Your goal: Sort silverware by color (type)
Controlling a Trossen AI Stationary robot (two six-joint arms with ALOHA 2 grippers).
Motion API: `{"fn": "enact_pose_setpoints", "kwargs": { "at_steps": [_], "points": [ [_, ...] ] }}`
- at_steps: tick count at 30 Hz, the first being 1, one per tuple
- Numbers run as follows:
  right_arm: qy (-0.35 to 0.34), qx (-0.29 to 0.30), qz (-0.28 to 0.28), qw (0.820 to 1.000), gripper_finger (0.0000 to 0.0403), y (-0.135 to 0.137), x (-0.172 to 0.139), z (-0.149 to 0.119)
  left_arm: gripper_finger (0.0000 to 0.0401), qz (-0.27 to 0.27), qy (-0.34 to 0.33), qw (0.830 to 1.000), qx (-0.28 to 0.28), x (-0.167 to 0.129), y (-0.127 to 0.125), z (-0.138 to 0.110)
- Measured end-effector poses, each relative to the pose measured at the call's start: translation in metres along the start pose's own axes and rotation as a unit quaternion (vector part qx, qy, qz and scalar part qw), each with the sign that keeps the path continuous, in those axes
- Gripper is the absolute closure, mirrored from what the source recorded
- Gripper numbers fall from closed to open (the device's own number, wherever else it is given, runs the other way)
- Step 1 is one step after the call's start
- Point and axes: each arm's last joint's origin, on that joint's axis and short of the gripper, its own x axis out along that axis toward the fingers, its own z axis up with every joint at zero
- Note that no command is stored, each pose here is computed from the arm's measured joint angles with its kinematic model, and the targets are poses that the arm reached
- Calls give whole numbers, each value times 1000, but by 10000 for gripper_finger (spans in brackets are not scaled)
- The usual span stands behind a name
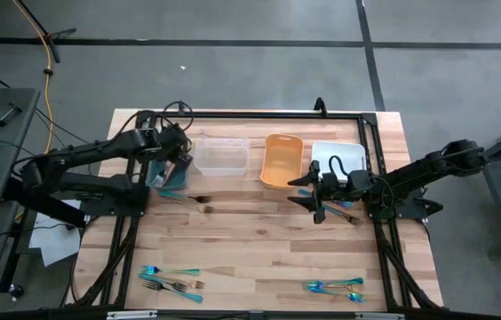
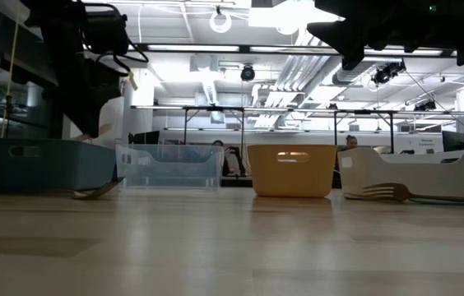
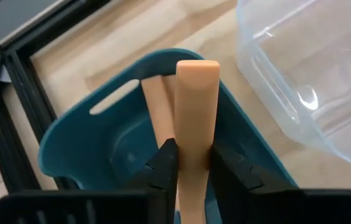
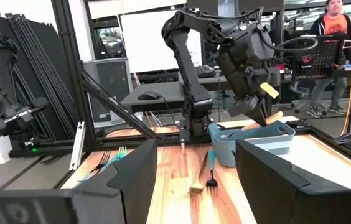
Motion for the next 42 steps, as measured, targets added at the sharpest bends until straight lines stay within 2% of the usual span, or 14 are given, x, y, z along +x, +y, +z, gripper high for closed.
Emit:
{"fn": "enact_pose_setpoints", "kwargs": {
  "at_steps": [4, 7, 12, 15, 17, 19, 20, 23, 26, 27, 29, 32, 38, 42],
  "points": [
    [0, 0, 0, 1000, 192, 0, 0, 0, 261, -2, 2, 1000, 4, 0, 0, 0],
    [0, 0, 0, 1000, 192, 0, 0, 0, 229, -2, 2, 1000, 15, -1, 0, 0],
    [0, -1, 0, 1000, 192, 0, 0, 0, 209, -29, -28, 999, 5, -17, -1, 16],
    [0, -2, 0, 1000, 192, 0, 0, 0, 209, -85, -98, 992, -4, -34, -7, 28],
    [0, -1, 0, 1000, 192, 0, 0, 0, 210, -148, -168, 975, 3, -44, -15, 33],
    [2, 3, 0, 1000, 192, 0, 0, 0, 212, -215, -243, 946, 16, -53, -26, 34],
    [4, 3, 0, 1000, 192, 0, 0, -1, 213, -250, -280, 927, 26, -56, -33, 32],
    [10, 2, 0, 1000, 192, 0, 0, -2, 215, -352, -378, 854, 60, -59, -56, 18],
    [13, 2, -1, 1000, 192, 0, 0, -2, 215, -424, -442, 788, 69, -56, -73, -5],
    [13, 4, -1, 1000, 192, 0, 0, -2, 215, -440, -459, 768, 70, -54, -78, -13],
    [13, 8, -1, 1000, 192, 0, 0, -2, 215, -459, -482, 743, 74, -50, -83, -29],
    [12, 14, -1, 1000, 192, 0, 0, -2, 215, -470, -499, 724, 79, -46, -87, -46],
    [6, 2, -5, 1000, 192, 0, 0, -1, 215, -473, -493, 725, 92, -46, -90, -58],
    [3, -3, -42, 999, 192, -2, 0, -1, 215, -472, -502, 718, 99, -48, -91, -59]
  ]
}}
